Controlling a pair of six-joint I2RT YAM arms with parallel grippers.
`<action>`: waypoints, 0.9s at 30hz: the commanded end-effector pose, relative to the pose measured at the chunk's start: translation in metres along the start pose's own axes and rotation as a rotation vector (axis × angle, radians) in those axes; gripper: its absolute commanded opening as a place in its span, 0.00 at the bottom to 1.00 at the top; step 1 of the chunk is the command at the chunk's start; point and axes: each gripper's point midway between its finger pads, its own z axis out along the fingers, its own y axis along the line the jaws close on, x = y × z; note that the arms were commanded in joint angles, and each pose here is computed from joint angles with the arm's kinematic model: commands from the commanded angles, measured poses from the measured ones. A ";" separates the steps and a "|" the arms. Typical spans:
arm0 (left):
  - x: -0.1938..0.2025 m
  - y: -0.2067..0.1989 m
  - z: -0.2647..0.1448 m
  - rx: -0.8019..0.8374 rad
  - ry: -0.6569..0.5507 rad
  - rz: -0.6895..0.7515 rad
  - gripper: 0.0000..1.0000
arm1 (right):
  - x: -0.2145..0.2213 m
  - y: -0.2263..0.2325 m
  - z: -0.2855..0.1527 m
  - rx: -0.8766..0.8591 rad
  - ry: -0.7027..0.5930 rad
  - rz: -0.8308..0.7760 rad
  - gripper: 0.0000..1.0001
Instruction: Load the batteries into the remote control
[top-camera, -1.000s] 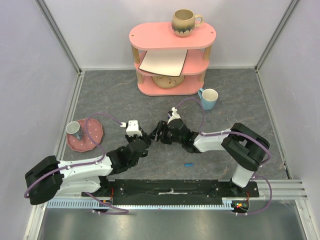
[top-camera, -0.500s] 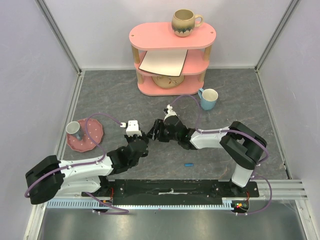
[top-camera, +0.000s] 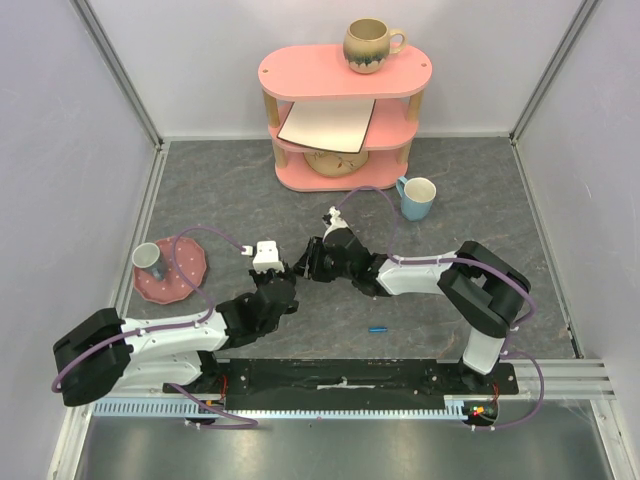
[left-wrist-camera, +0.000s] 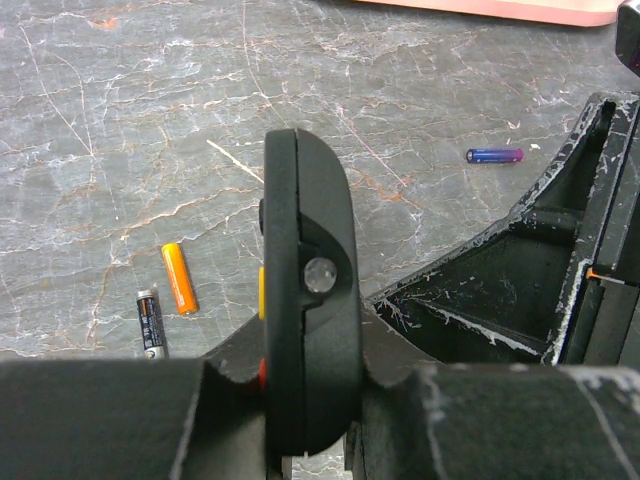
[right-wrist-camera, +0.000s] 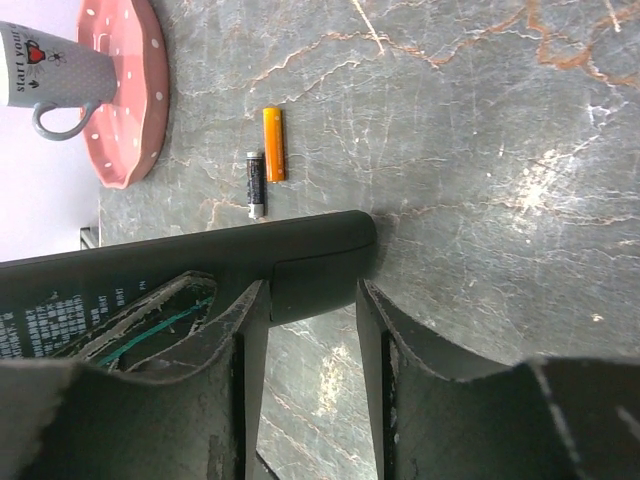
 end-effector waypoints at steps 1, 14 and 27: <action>0.014 -0.037 -0.012 0.159 0.079 -0.006 0.02 | 0.043 -0.066 0.006 0.220 0.118 -0.047 0.44; 0.014 -0.034 -0.013 0.149 0.077 0.000 0.02 | 0.050 -0.075 0.006 0.239 0.134 -0.044 0.17; 0.012 -0.028 -0.012 0.119 0.069 0.012 0.02 | 0.054 -0.080 0.004 0.250 0.145 -0.046 0.00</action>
